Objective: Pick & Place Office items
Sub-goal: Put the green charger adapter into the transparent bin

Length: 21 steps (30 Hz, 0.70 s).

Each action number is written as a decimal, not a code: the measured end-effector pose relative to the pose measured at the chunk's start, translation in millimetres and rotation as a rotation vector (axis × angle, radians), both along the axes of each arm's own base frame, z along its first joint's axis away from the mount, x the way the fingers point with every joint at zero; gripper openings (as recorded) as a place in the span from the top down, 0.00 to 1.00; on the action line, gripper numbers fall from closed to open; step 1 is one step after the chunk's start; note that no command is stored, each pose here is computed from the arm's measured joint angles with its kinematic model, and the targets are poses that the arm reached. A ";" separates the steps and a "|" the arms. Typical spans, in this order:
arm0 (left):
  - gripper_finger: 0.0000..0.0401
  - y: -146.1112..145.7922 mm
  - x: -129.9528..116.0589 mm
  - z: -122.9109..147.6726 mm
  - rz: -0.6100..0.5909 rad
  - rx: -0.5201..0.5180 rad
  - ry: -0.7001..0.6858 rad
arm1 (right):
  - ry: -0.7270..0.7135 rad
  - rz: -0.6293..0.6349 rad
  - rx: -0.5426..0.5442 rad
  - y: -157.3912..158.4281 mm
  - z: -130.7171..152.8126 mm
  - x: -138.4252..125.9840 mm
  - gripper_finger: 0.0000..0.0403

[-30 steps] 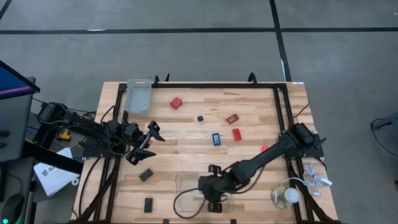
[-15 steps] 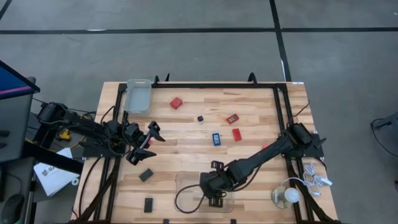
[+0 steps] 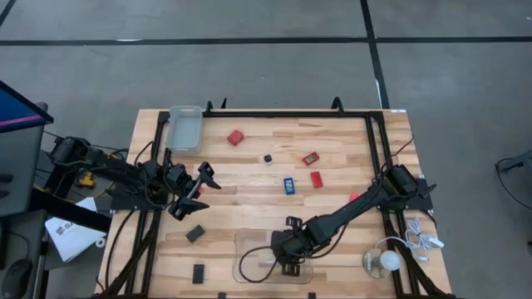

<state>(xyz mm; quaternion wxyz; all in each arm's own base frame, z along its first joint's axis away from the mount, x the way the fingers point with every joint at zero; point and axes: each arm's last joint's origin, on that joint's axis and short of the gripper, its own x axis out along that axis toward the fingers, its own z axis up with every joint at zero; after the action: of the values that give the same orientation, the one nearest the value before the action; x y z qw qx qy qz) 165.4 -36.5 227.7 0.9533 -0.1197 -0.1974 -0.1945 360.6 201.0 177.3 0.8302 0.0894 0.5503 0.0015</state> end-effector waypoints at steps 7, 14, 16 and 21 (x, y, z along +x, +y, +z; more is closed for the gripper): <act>0.26 0.0 0.0 0.0 0.000 0.001 -0.001 | 0.003 -0.017 -0.005 -7.3 -8.6 0.4 0.68; 0.26 0.0 0.0 0.0 0.001 0.001 -0.001 | -0.004 -0.019 -0.007 -7.3 -8.5 0.8 0.68; 0.26 0.0 0.0 0.0 0.000 0.001 -0.001 | -0.005 -0.021 -0.004 -6.7 -8.6 0.5 0.68; 0.26 0.0 0.0 0.0 0.000 0.001 -0.001 | -0.015 -0.017 0.004 -3.3 -8.2 0.0 0.68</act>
<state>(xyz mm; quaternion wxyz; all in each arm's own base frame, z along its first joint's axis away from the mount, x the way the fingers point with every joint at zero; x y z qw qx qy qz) 165.4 -36.5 227.8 0.9534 -0.1192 -0.1977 -0.1944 360.6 197.7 169.1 0.8340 0.0959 0.5433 -0.0036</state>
